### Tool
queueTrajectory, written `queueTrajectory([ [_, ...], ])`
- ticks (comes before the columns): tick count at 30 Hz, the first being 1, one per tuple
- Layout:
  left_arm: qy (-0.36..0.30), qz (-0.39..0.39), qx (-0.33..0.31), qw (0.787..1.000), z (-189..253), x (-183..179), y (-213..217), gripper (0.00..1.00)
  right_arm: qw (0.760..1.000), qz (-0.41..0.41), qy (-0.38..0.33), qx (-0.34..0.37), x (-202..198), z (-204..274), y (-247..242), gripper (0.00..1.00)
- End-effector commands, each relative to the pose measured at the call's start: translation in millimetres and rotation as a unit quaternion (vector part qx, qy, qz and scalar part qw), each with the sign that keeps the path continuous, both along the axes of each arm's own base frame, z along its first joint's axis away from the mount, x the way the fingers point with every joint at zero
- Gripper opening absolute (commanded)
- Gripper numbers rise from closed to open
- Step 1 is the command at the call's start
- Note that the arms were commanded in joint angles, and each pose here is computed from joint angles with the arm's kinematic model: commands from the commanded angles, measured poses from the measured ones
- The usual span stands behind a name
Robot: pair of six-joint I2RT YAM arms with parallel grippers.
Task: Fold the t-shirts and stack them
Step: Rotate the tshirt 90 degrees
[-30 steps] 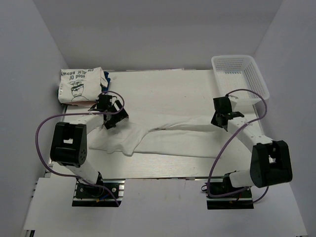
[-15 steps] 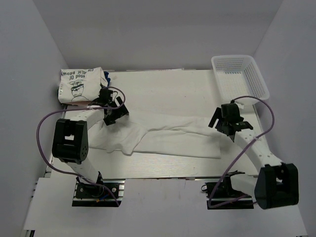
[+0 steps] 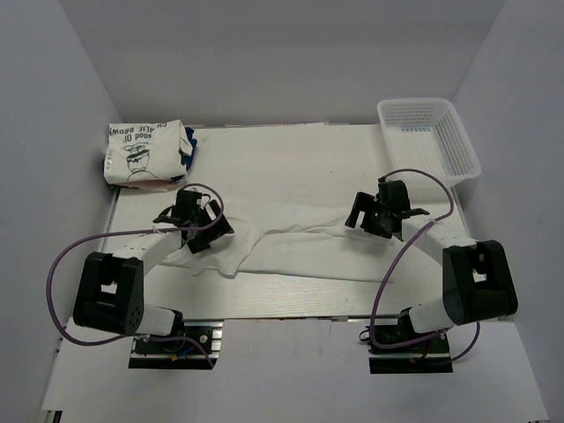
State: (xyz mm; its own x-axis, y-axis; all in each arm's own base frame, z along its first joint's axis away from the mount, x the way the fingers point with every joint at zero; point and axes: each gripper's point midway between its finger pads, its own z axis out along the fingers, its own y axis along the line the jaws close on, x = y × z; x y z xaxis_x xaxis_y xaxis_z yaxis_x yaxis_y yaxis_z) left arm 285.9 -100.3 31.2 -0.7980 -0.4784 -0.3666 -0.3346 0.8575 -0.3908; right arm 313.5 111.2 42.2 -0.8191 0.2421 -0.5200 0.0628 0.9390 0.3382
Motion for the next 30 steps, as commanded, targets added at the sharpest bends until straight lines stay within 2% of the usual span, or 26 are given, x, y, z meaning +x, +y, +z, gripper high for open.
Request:
queueTrajectory([
  [1,0.002,0.014,-0.006,1.0,-12.3,8.7,-3.8,1.0,1.0,0.003,-0.007,0.017,-2.3,-2.4,7.3,0.9],
  [2,-0.001,0.019,0.003,1.0,-21.1,24.7,-3.4,1.0,1.0,-0.011,0.012,0.023,-16.5,-10.5,8.3,0.9],
  [3,-0.004,0.015,0.011,1.0,-21.8,25.1,-1.3,1.0,1.0,-0.006,0.012,0.023,-17.9,-10.6,11.5,0.9],
  [4,-0.028,0.011,0.008,1.0,-11.9,52.2,-6.7,1.0,0.999,-0.002,0.026,0.024,-28.9,-19.2,12.3,0.9],
  [5,0.013,0.009,0.024,1.0,-40.9,58.7,-6.1,1.0,0.999,-0.004,0.035,0.027,-40.6,-23.8,12.7,0.9],
  [6,-0.016,0.001,0.017,1.0,-21.7,102.2,-16.8,1.0,0.998,0.002,0.055,0.023,-58.0,-35.3,16.0,0.9],
  [7,-0.008,-0.005,0.022,1.0,-27.3,118.8,-19.8,1.0,0.998,0.002,0.064,0.023,-66.8,-39.4,16.4,0.9],
  [11,-0.019,-0.073,-0.013,0.997,-46.7,196.3,-77.3,1.0,0.992,0.06,0.113,0.022,-132.3,-56.6,30.8,0.9],
  [12,-0.067,-0.087,-0.032,0.993,-15.2,237.5,-99.5,1.0,0.989,0.076,0.122,0.025,-147.6,-59.1,32.4,0.9],
  [13,-0.051,-0.108,-0.03,0.992,-45.7,244.1,-118.1,1.0,0.985,0.118,0.121,0.033,-163.0,-56.0,45.9,0.9],
  [14,-0.071,-0.125,-0.04,0.989,-46.2,260.5,-134.8,1.0,0.978,0.149,0.139,0.052,-181.1,-56.2,54.8,0.9],
  [15,-0.129,-0.171,-0.096,0.972,-9.4,287.4,-176.6,1.0,0.972,0.174,0.144,0.059,-191.9,-55.0,60.2,0.9],
  [16,-0.109,-0.185,-0.144,0.966,-50.0,288.0,-199.8,1.0,0.958,0.233,0.152,0.072,-212.3,-50.3,75.1,0.9],
  [17,-0.184,-0.222,-0.222,0.931,-4.7,312.2,-238.0,1.0,0.949,0.261,0.154,0.088,-220.7,-44.5,84.1,0.9],
  [19,-0.187,-0.213,-0.304,0.909,-5.6,315.8,-277.6,1.0,0.921,0.35,0.141,0.092,-238.6,-34.8,102.3,0.9],
  [20,-0.213,-0.206,-0.323,0.899,-17.7,324.2,-288.4,1.0,0.916,0.369,0.125,0.099,-237.8,-29.9,110.1,0.9],
  [21,-0.217,-0.185,-0.326,0.901,-23.4,330.0,-286.9,1.0,0.906,0.398,0.113,0.093,-241.9,-30.3,115.0,0.9],
  [22,-0.201,-0.155,-0.322,0.912,-49.5,325.8,-287.3,1.0,0.898,0.414,0.117,0.09,-248.8,-31.9,117.2,0.9],
  [23,-0.221,-0.142,-0.325,0.909,-35.9,331.5,-285.3,1.0,0.893,0.426,0.107,0.099,-245.8,-24.2,126.6,0.9],
  [25,-0.224,-0.119,-0.315,0.915,-48.4,333.1,-278.5,1.0,0.88,0.452,0.119,0.085,-254.6,-32.5,132.0,0.9],
  [30,-0.225,-0.064,-0.245,0.941,-49.9,353.3,-258.6,1.0,0.878,0.461,0.108,0.069,-254.5,-36.5,143.6,0.9],
])
